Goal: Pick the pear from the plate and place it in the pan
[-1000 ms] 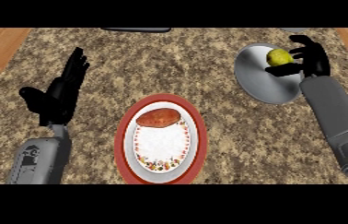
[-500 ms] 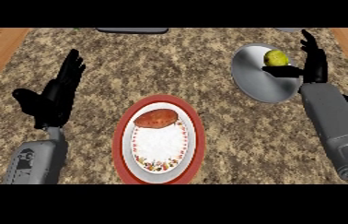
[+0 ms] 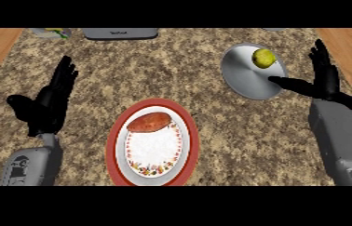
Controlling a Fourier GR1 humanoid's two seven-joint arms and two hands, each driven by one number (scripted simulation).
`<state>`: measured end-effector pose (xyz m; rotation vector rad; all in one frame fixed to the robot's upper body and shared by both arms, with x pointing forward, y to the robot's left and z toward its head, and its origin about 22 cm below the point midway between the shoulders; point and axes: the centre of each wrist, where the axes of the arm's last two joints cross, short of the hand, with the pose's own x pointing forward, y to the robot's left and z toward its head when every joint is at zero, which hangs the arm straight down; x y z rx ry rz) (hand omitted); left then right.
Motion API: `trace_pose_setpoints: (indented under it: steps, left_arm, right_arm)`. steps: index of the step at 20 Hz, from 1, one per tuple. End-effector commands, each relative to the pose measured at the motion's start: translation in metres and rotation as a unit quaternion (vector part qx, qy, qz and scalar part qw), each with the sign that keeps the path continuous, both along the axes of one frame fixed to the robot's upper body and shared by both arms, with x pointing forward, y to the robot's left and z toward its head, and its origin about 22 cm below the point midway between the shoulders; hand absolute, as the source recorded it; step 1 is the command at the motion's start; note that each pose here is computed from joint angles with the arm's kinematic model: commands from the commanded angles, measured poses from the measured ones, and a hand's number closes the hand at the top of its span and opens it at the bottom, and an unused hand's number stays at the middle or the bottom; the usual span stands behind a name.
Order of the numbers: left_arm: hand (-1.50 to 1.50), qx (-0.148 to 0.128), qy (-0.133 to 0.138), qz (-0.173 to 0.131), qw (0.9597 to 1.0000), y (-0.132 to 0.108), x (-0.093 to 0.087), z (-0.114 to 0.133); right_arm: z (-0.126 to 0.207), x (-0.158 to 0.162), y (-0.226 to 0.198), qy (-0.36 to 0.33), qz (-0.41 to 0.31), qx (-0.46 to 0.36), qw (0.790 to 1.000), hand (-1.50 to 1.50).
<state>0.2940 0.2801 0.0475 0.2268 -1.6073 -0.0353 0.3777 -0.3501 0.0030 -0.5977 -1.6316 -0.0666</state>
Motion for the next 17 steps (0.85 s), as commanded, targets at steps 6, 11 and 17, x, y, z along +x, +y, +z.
trace_pose_setpoints:
  steps: [6,11,17]
  left_arm:
    - [0.00,0.001,0.013,0.024,0.9996,0.018,-0.013,-0.001]
    - [0.00,0.009,0.005,0.023,0.9997,0.019,-0.009,-0.003]
    - [0.00,0.000,0.002,0.005,1.0000,0.009,-0.015,-0.007]
  right_arm:
    - [-0.008,-0.072,-0.024,-0.030,0.058,0.024,0.998,-1.50]
    - [0.016,-0.118,-0.021,-0.028,0.067,0.023,0.997,-1.50]
    - [0.057,-0.182,0.007,-0.005,0.046,-0.011,0.999,-1.50]
